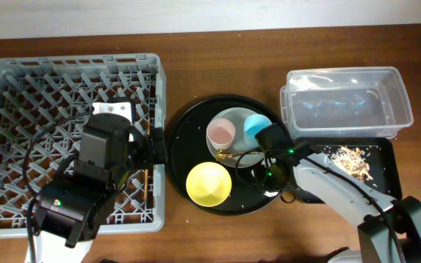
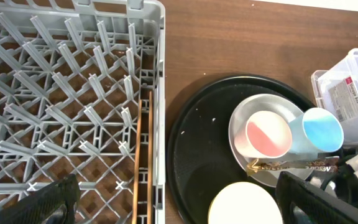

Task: Sort waste into correct bins and load items into the dishwasher rack
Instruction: 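Set the empty yellow bowl back on the round tray, then pick up the white tissue and drop it into the clear bin, then grasp the gold snack stick and drop it into the clear bin, then grasp the blue cup with the right gripper and lift it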

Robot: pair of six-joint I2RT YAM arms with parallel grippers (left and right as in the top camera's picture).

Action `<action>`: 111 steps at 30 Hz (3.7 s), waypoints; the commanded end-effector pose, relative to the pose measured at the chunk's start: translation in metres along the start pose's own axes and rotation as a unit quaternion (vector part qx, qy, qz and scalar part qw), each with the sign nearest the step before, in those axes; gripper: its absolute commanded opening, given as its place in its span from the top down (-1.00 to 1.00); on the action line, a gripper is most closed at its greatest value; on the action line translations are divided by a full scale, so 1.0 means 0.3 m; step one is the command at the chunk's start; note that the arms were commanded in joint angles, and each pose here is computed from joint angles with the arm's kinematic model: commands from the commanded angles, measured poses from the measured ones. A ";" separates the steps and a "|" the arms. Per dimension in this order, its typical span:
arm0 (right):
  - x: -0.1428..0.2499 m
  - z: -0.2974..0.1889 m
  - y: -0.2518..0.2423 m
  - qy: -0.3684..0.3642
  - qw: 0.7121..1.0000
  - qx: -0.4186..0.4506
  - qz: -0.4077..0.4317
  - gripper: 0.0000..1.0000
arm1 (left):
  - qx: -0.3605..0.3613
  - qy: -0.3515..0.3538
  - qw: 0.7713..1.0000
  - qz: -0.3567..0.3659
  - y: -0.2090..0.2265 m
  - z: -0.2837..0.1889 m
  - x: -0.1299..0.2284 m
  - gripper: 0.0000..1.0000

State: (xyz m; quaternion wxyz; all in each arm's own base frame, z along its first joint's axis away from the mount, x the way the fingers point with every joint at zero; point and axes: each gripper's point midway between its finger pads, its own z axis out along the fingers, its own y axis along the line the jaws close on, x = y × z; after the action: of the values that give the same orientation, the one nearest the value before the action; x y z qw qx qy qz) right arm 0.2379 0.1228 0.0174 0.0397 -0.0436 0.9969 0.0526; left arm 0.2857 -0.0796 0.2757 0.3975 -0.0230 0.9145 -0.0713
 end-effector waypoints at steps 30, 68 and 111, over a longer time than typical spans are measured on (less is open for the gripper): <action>-0.215 -0.360 0.222 0.021 0.950 -0.182 0.252 0.86 | 0.003 -0.008 1.000 -0.001 -0.002 -0.012 -0.014 -0.99; -0.108 -0.099 -0.074 -0.176 0.831 0.049 0.525 -0.24 | 0.003 -0.008 1.000 -0.001 -0.002 -0.012 -0.014 -0.99; -0.330 -0.875 -0.217 -0.258 0.965 -0.034 0.028 -0.75 | 0.003 -0.008 1.000 -0.001 -0.002 -0.012 -0.014 -0.99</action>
State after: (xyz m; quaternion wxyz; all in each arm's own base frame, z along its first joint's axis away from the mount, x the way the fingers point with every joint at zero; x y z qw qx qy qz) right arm 0.3382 -0.0113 0.2776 0.3140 0.1627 0.9292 0.1074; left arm 0.2856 -0.0797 0.2756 0.3973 -0.0228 0.9146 -0.0715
